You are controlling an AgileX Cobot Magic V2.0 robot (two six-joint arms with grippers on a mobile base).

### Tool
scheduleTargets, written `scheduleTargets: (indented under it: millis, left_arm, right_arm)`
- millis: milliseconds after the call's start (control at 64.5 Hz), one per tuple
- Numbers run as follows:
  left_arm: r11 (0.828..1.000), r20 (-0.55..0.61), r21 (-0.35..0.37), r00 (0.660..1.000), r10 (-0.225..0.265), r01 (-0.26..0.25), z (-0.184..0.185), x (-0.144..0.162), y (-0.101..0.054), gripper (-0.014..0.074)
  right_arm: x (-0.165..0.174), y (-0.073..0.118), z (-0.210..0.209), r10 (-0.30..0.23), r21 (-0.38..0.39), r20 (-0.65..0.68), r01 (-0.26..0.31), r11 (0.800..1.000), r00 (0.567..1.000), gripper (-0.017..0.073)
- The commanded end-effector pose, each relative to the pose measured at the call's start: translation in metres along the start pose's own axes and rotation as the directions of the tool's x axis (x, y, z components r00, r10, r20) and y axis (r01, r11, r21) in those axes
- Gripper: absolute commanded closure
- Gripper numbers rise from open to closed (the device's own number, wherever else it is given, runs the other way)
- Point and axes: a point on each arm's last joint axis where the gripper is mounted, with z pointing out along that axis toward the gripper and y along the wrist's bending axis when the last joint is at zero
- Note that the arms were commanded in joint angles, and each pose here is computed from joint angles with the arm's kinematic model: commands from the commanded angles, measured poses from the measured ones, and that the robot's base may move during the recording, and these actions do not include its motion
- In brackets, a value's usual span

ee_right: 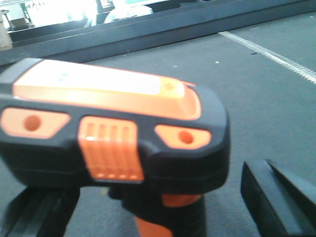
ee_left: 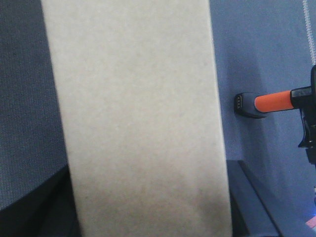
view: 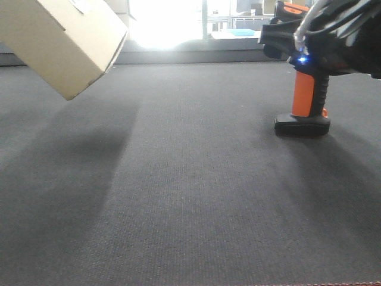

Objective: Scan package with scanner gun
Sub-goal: 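Reach the right gripper to the orange scanner gun and grasp its top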

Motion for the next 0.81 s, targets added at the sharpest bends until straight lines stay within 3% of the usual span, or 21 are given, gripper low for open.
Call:
scheduleTargets:
  millis: [0,186,790]
  left_arm:
    - [1.0,0.023,0.016,1.0,0.009,-0.01,-0.006,0.0,-0.005,0.0704]
    - [1.0,0.023,0.016,1.0,0.009,-0.01,-0.006,0.0,-0.005,0.0704]
    - [1.0,0.023,0.016,1.0,0.009,-0.01,-0.006,0.0,-0.005,0.0704]
  right_arm:
    - [-0.004,-0.002,0.004,0.001,0.009,0.016,-0.001,1.0,1.0,0.0]
    - [-0.004,0.002,0.004,-0.035,-0.044,0.023,0.036,0.998,0.999,0.0]
    - [0.003,0.016,0.02,-0.04,-0.039,0.025,0.041,0.998,0.999,0.0]
